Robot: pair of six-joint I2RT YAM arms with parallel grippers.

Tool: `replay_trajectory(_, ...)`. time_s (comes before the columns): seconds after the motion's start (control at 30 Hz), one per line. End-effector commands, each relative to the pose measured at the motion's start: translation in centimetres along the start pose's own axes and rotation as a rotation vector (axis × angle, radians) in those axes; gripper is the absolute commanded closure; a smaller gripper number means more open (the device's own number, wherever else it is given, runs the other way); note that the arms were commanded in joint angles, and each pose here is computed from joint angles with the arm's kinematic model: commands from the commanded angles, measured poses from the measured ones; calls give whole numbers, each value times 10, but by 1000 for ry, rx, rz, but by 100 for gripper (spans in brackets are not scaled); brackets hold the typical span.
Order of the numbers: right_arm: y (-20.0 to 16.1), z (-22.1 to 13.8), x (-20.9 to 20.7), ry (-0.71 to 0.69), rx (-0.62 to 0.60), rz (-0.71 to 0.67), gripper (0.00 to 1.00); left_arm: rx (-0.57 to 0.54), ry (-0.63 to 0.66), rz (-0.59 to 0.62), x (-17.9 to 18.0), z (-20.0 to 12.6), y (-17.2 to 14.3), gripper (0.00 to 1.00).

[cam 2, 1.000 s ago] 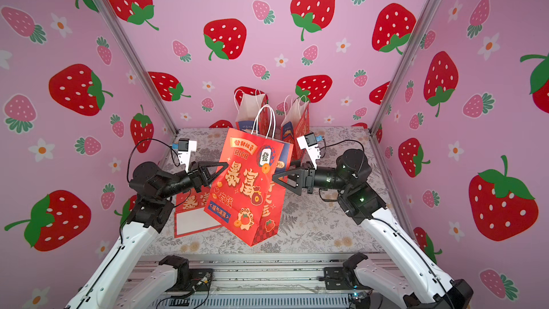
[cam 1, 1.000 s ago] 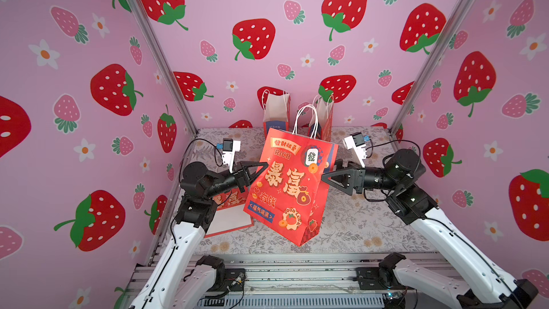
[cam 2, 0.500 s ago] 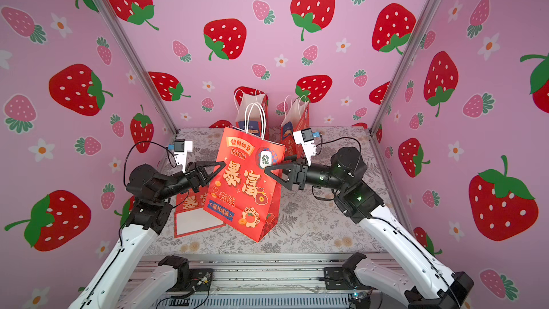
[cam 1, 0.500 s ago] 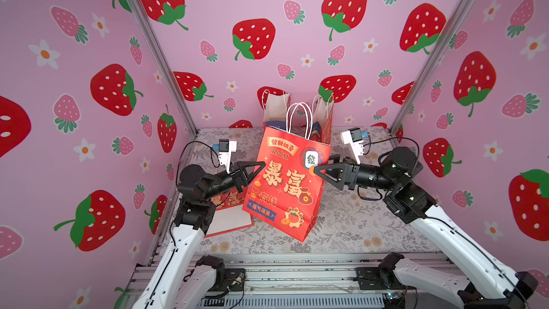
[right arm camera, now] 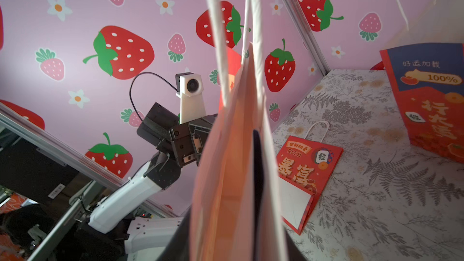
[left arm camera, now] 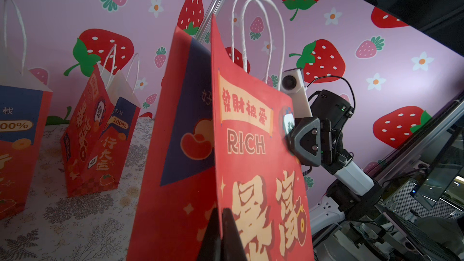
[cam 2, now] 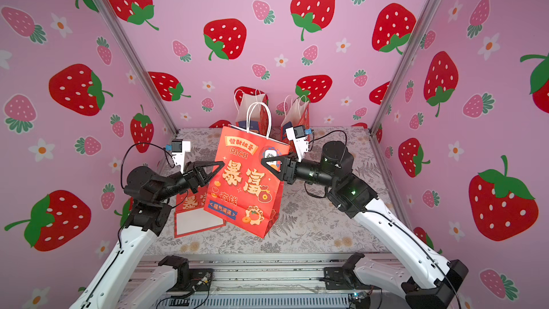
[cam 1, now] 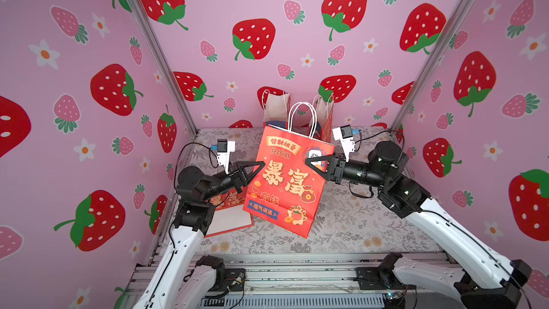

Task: Put away the paper bag
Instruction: Press the paper bag.

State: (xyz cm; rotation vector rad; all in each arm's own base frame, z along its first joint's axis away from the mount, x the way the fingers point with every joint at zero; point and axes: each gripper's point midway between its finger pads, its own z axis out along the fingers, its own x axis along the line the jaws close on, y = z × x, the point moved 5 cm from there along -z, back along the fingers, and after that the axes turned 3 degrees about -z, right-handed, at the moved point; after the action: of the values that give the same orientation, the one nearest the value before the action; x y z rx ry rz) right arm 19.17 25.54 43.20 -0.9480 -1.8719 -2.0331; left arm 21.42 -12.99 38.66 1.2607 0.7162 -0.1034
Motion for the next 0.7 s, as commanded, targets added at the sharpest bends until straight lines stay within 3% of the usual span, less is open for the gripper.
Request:
replay_trajectory(0.0,14,-5,13,11,-48,-40,70,-40,-19,56,-12,-4,8,100)
replay_trajectory(0.13,18,-8,15,9,-72,-46,78,-52,-25,77,-20,-7,10,100)
replay_trajectory(0.23,17,-9,16,21,-75,-47,78,-53,-39,92,-28,-9,11,100)
replay_trajectory(0.37,15,-2,18,68,-43,-38,61,-41,-64,102,-34,-8,11,99)
replay_trajectory(0.4,15,0,18,76,-36,-33,61,-36,-70,101,-35,-7,10,99)
replay_trajectory(0.57,14,4,16,78,-22,-36,82,-25,-76,105,-37,-5,9,97)
replay_trajectory(0.67,18,-6,17,96,-16,-46,94,-4,-33,97,-32,-5,6,87)
